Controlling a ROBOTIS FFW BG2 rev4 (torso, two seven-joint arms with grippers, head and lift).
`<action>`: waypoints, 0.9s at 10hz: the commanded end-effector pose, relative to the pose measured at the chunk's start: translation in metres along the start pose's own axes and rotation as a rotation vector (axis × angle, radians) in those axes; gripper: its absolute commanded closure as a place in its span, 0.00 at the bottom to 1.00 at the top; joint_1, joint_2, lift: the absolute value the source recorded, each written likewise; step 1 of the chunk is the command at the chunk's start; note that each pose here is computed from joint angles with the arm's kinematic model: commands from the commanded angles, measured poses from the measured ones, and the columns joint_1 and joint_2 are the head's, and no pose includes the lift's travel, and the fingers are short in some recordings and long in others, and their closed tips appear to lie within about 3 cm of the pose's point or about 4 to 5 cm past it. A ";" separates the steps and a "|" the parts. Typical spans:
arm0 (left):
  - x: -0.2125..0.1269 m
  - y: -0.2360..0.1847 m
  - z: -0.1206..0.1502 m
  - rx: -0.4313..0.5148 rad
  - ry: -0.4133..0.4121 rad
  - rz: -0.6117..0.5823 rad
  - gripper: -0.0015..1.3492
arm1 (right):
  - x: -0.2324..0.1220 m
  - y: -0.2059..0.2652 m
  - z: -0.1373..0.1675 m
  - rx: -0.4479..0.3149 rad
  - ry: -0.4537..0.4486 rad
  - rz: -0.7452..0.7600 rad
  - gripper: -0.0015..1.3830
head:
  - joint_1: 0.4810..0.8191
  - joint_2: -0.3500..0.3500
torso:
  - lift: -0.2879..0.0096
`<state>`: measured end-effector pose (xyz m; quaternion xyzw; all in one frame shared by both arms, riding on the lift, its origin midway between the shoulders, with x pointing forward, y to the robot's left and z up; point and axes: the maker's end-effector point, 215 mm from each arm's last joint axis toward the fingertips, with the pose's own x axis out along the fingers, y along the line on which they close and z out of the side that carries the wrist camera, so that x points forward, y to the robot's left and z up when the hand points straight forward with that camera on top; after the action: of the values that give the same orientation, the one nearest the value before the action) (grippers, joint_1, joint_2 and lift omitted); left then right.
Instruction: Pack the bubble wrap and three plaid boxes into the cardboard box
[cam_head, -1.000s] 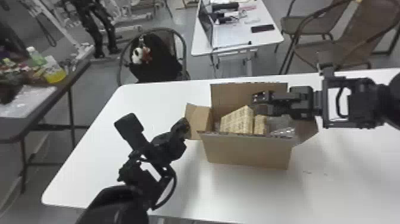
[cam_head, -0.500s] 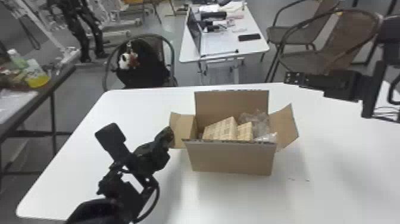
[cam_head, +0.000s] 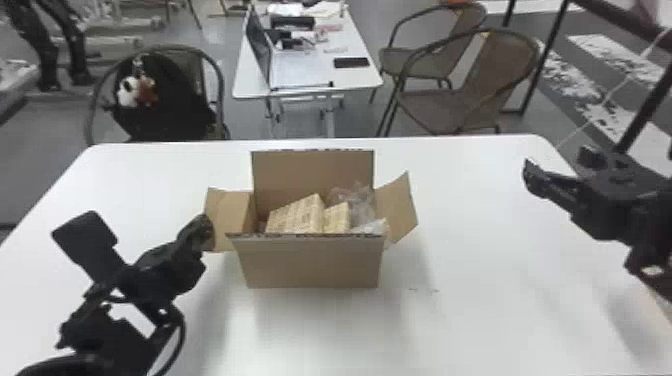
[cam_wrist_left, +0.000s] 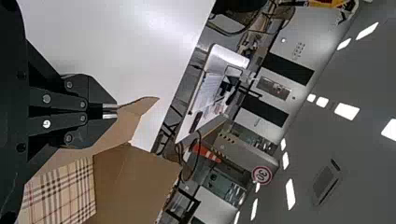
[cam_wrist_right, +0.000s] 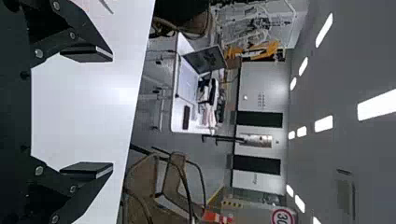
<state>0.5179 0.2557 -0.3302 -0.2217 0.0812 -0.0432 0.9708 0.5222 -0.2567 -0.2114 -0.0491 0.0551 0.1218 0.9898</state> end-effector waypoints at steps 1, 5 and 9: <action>-0.003 0.004 0.000 -0.004 -0.002 0.008 0.90 | -0.031 -0.011 -0.014 -0.046 -0.065 -0.070 0.32 | 0.54 0.50 | 0.38; -0.013 0.019 0.003 0.002 -0.011 0.036 0.90 | -0.088 -0.025 -0.059 -0.036 -0.179 -0.163 0.32 | 0.63 0.46 | 0.38; -0.018 0.026 0.000 0.003 -0.006 0.047 0.90 | -0.148 -0.078 -0.156 0.082 -0.077 -0.281 0.34 | 0.63 0.38 | 0.38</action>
<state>0.5021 0.2809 -0.3382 -0.2172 0.0825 -0.0210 0.9724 0.3924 -0.3711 -0.3331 -0.0159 0.0098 -0.0063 0.9998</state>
